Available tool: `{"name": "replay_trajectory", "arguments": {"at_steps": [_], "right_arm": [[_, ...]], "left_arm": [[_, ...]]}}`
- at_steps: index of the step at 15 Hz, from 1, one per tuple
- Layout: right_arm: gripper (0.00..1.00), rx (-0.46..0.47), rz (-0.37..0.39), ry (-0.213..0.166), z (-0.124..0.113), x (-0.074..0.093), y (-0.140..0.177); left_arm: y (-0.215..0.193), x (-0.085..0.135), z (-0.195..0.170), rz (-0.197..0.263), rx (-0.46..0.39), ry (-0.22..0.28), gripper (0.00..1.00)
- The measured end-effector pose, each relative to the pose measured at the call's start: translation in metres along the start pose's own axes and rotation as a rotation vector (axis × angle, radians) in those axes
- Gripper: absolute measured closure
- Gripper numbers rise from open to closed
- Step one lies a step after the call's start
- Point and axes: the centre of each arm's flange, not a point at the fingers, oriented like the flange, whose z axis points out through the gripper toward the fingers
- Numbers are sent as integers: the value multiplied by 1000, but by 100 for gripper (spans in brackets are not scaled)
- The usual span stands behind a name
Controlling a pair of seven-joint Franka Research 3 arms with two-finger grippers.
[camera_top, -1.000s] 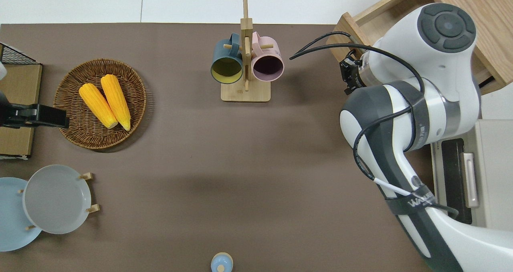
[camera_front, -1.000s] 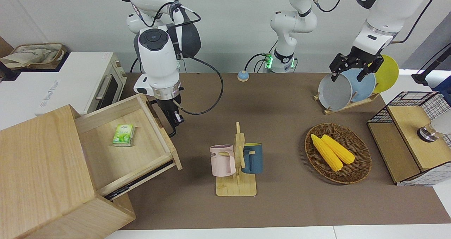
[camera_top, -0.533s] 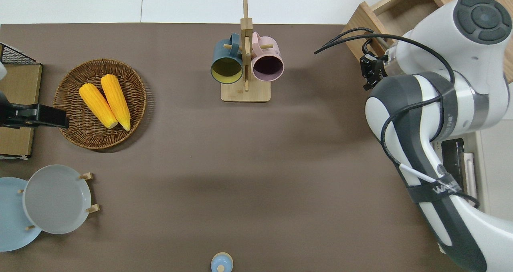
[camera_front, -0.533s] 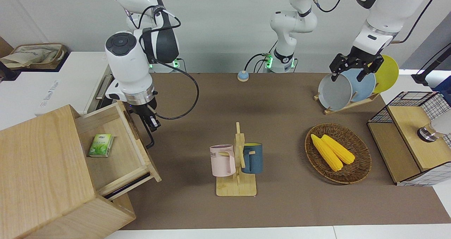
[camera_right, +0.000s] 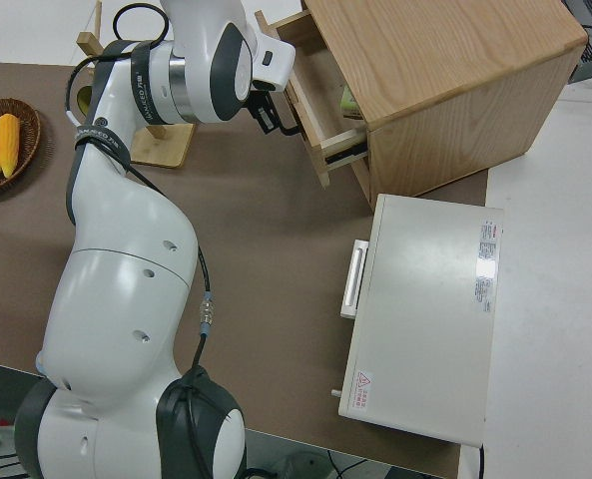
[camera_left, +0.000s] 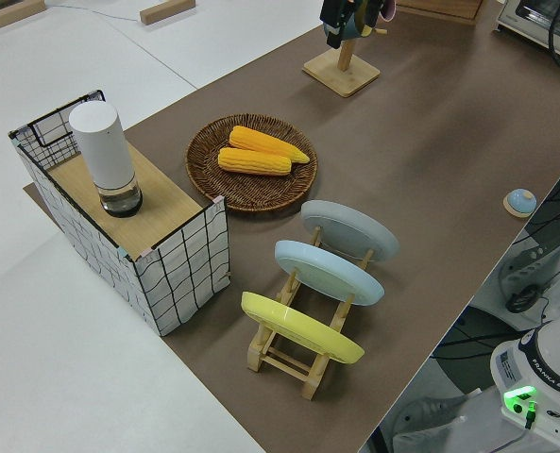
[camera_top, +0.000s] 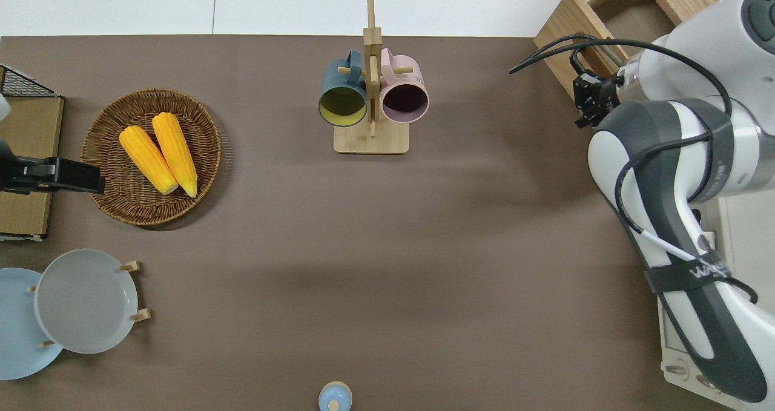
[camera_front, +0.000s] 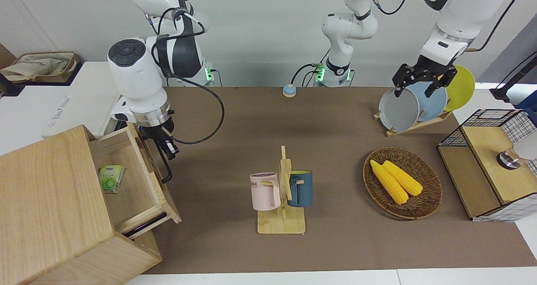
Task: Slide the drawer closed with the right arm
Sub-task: 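Keep pushing the drawer with the right gripper until fully shut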
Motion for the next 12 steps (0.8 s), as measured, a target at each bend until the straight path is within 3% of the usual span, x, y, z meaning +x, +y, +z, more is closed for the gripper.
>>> {"name": "replay_trajectory", "arguments": {"at_steps": [12], "right_arm": [[99,21,-77,33,7,62,36]], "left_arm": [[0,0,0,0,0,0,0]]}}
